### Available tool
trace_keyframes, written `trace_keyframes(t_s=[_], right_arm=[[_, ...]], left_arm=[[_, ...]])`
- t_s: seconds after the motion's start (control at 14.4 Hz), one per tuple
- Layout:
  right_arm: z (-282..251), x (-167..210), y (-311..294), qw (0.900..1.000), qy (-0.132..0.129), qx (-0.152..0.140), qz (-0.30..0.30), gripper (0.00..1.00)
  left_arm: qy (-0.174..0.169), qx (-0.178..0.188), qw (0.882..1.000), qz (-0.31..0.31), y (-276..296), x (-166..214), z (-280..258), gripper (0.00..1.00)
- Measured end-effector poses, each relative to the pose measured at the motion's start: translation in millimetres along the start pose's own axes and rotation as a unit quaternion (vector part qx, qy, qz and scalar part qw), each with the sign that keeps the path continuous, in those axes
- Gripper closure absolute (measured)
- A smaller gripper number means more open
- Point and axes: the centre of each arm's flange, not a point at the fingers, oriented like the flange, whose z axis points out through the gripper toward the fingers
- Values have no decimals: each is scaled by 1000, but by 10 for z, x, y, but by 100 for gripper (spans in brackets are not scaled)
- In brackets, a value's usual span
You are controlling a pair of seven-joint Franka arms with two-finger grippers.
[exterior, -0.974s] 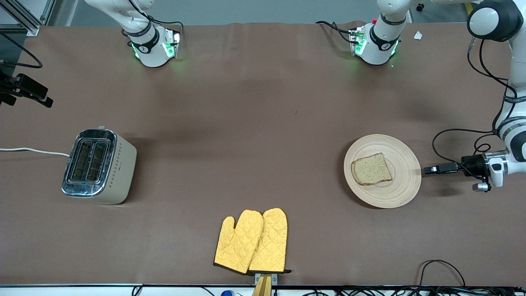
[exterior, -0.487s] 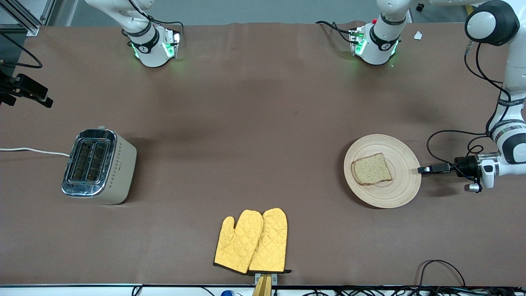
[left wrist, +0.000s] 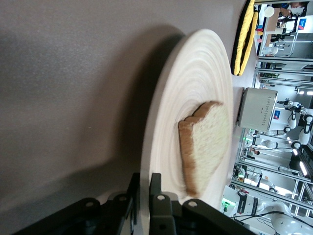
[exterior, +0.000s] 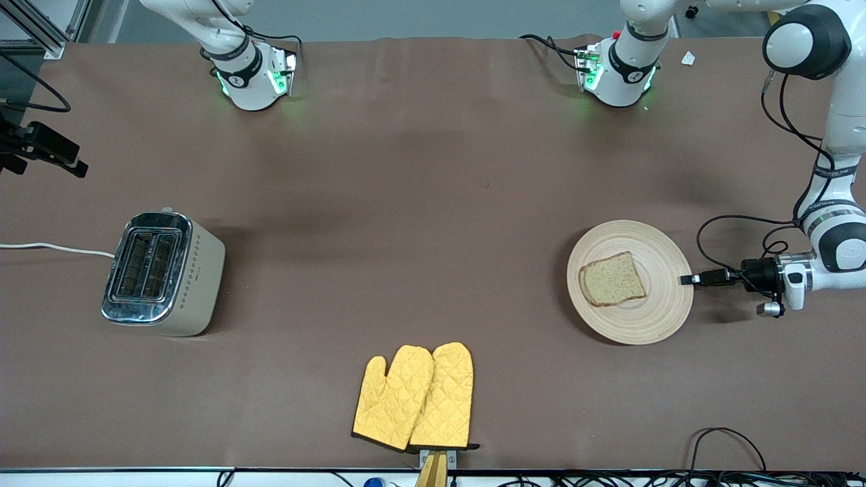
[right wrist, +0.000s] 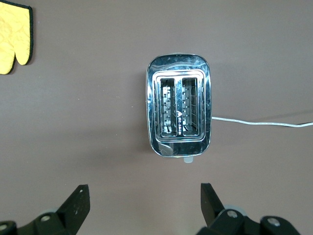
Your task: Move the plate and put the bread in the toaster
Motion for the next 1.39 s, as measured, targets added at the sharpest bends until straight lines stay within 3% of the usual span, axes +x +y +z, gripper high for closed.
trace_keyframes(t_s=[0.42,0.77,1.11,1.39], right_arm=[[-2,3,0,1000,1,0,0,0],[-1,5,7,1000,2,0,1,0],[199,56,13,1000,-15,0,1,0],[564,137,-90,1000,-25,0,-8,0]], left_arm=[[-10,-5,999,31,258,167,210,90],[-28,-19,995,94,989,446,481,90],[-111,-38,985,122,2012,559,1479,90],[-131,-22,984,121,2714,571,2283,90]])
